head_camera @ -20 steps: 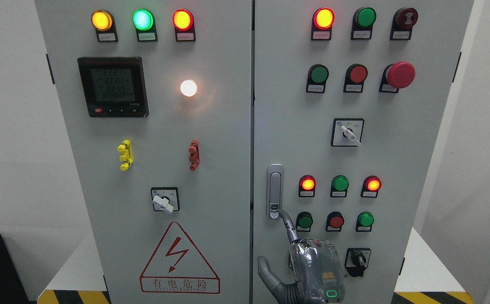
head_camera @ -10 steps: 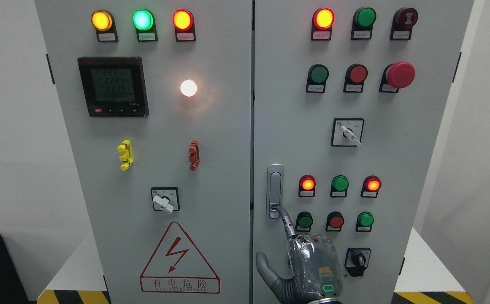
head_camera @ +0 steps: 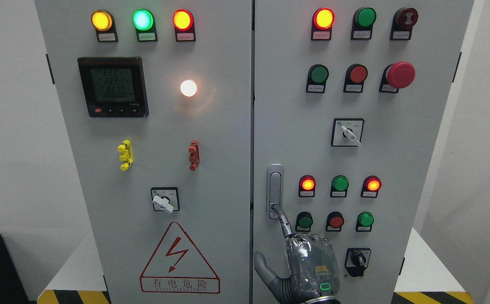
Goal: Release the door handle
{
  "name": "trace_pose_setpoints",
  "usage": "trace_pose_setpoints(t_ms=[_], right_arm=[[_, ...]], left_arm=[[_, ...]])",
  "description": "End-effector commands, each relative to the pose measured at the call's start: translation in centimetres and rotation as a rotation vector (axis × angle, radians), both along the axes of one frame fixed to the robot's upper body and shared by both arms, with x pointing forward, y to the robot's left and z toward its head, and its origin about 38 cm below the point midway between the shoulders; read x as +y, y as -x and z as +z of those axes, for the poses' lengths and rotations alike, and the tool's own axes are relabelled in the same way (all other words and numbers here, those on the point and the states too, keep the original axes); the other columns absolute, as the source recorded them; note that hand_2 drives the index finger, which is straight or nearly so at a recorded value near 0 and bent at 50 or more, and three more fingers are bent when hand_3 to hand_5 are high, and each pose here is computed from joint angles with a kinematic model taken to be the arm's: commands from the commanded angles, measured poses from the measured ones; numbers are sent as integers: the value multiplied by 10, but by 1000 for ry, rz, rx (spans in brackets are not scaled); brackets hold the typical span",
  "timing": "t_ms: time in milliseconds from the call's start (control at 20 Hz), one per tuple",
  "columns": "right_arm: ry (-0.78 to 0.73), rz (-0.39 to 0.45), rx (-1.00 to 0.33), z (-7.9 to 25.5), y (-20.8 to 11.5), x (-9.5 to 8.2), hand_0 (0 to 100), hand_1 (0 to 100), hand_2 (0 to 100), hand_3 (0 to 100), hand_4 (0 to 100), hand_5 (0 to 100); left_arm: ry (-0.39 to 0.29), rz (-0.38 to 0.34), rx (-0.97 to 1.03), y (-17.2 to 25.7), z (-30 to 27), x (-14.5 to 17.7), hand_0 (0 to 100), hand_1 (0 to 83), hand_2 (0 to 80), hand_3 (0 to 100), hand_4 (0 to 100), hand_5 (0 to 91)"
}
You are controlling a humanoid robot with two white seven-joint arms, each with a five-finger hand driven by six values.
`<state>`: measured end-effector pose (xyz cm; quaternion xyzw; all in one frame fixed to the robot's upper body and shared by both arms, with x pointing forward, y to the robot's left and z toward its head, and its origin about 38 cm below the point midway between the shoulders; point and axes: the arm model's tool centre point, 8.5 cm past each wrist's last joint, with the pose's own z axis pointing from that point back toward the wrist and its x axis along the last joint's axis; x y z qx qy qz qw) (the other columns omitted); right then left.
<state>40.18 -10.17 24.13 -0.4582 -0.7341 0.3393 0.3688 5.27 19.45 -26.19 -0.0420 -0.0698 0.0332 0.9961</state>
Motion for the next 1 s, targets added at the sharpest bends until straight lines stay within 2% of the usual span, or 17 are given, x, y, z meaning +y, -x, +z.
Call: trace_pose_setpoints(t_ms=[0, 950], right_arm=[[7, 0, 5, -2, -2, 1, 352, 342, 0, 1000, 1000, 1000], [13, -8, 28, -8, -7, 1, 353, 340, 15, 1000, 1000, 1000]], left_arm=[[-2, -19, -16, -5, 0, 0, 0, 0, 24, 86, 14, 0], [-2, -19, -18, -6, 0, 0, 0, 0, 24, 84, 12, 0]])
